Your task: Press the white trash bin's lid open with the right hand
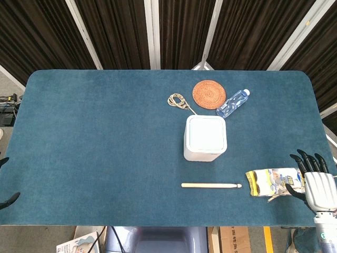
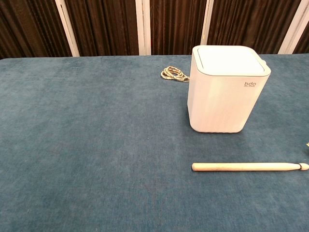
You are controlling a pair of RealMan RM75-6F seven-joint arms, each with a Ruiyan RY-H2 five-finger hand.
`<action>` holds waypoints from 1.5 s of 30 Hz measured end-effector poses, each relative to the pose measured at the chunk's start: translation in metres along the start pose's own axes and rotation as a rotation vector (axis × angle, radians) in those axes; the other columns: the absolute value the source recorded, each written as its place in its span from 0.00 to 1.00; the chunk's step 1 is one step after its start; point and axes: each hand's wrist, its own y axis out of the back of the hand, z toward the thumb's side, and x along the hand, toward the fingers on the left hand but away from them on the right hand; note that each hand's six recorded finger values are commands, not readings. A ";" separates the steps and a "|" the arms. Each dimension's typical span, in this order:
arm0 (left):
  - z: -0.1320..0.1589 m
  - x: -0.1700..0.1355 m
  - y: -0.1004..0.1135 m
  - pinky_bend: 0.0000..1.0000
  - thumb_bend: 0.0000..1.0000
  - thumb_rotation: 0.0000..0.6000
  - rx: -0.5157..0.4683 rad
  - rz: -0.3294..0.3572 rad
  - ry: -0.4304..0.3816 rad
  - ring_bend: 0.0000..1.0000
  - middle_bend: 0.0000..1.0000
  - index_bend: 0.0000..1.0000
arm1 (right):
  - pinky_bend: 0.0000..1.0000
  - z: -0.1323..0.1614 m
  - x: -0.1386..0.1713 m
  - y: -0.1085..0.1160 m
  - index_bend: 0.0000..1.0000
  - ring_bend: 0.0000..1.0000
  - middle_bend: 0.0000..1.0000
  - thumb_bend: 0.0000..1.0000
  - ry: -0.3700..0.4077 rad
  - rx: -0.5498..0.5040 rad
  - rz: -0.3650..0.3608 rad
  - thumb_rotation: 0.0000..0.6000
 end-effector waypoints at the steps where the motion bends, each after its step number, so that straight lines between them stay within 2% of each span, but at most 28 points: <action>1: 0.000 0.000 0.000 0.00 0.16 1.00 0.000 0.000 0.000 0.00 0.05 0.17 | 0.11 0.000 0.000 0.000 0.21 0.18 0.15 0.18 -0.001 0.000 0.000 1.00; 28: 0.002 0.000 -0.005 0.00 0.16 1.00 0.016 -0.036 0.003 0.00 0.05 0.16 | 0.11 -0.002 -0.001 -0.001 0.21 0.18 0.15 0.18 0.000 -0.003 0.005 1.00; 32: 0.000 0.003 -0.005 0.00 0.16 1.00 0.021 -0.030 0.017 0.00 0.05 0.16 | 0.14 0.001 -0.002 -0.002 0.21 0.19 0.16 0.18 -0.009 -0.017 -0.002 1.00; 35: 0.000 0.005 -0.003 0.00 0.16 1.00 0.012 -0.018 0.017 0.00 0.05 0.16 | 0.22 0.006 -0.004 -0.006 0.21 0.26 0.20 0.18 0.006 -0.023 0.010 1.00; 38: -0.001 0.006 0.002 0.00 0.16 1.00 0.001 0.016 0.013 0.00 0.04 0.16 | 0.37 0.015 -0.009 -0.011 0.21 0.39 0.31 0.18 0.044 -0.030 0.042 1.00; 40: -0.003 0.006 0.007 0.00 0.16 1.00 -0.004 0.051 0.014 0.00 0.04 0.16 | 0.43 0.023 -0.015 -0.012 0.21 0.44 0.36 0.18 0.078 -0.038 0.058 1.00; 42: -0.007 0.006 0.010 0.00 0.16 1.00 -0.005 0.079 0.024 0.00 0.04 0.16 | 0.47 0.030 -0.022 -0.009 0.21 0.49 0.41 0.18 0.103 -0.043 0.059 1.00; 45: -0.011 0.006 0.010 0.00 0.16 1.00 -0.004 0.090 0.044 0.00 0.04 0.16 | 0.54 0.042 -0.032 0.000 0.21 0.57 0.51 0.25 0.140 -0.052 0.044 1.00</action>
